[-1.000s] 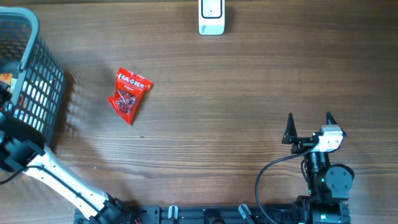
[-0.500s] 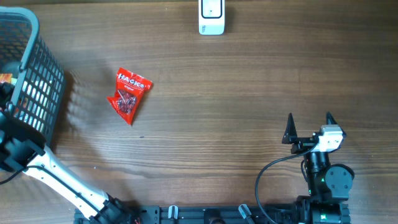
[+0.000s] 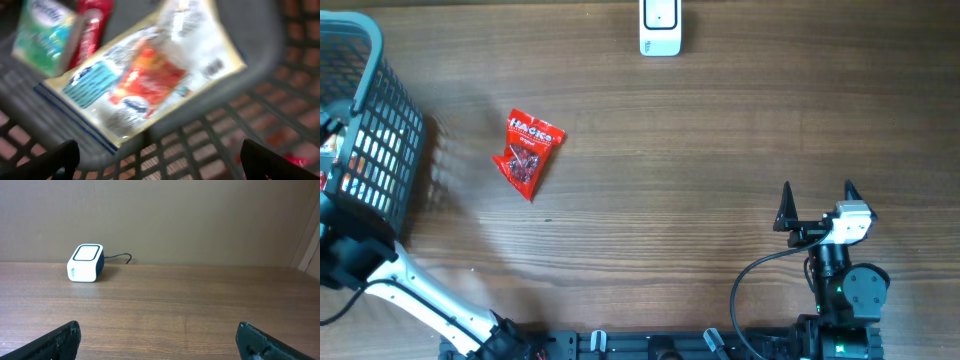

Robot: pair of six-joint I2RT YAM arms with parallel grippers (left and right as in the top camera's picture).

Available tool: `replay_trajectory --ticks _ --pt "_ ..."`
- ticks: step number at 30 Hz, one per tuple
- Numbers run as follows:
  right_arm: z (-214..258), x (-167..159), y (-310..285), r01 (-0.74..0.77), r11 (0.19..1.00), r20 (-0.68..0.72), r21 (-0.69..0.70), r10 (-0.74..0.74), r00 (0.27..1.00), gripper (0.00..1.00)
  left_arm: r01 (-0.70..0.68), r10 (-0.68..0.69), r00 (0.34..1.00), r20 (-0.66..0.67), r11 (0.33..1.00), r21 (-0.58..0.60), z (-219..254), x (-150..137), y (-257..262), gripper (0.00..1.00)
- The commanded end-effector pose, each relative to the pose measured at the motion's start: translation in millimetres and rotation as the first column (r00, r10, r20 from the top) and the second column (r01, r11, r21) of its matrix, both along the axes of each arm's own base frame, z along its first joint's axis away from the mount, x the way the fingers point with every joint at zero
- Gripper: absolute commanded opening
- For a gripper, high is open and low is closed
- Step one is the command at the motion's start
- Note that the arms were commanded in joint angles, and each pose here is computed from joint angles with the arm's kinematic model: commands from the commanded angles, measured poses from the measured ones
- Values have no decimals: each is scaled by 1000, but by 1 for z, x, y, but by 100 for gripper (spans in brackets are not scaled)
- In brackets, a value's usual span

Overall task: Scan the item barcode
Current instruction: 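Reach the left gripper back into the basket and grasp the orange box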

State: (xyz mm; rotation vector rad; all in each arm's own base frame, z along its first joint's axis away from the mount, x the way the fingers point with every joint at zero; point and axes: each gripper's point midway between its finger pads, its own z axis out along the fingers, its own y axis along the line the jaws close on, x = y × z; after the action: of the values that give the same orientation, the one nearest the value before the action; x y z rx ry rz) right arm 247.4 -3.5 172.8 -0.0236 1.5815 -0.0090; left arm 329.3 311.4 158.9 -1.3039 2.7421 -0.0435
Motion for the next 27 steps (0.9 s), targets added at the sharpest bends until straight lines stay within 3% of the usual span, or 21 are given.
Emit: replay_trajectory --ticks 1,10,27 --pt "1 0 -4 22 1000 8 -4 -22 1000 100 158 -158 987 2 985 -64 -20 13 -24 100" --pt "1 0 -4 22 1000 8 -4 -22 1000 100 111 -111 979 -172 994 -11 -59 -13 -8 100" --pt "1 0 -4 22 1000 8 -4 -22 1000 100 100 -99 980 -175 995 0 -106 -16 2 100"
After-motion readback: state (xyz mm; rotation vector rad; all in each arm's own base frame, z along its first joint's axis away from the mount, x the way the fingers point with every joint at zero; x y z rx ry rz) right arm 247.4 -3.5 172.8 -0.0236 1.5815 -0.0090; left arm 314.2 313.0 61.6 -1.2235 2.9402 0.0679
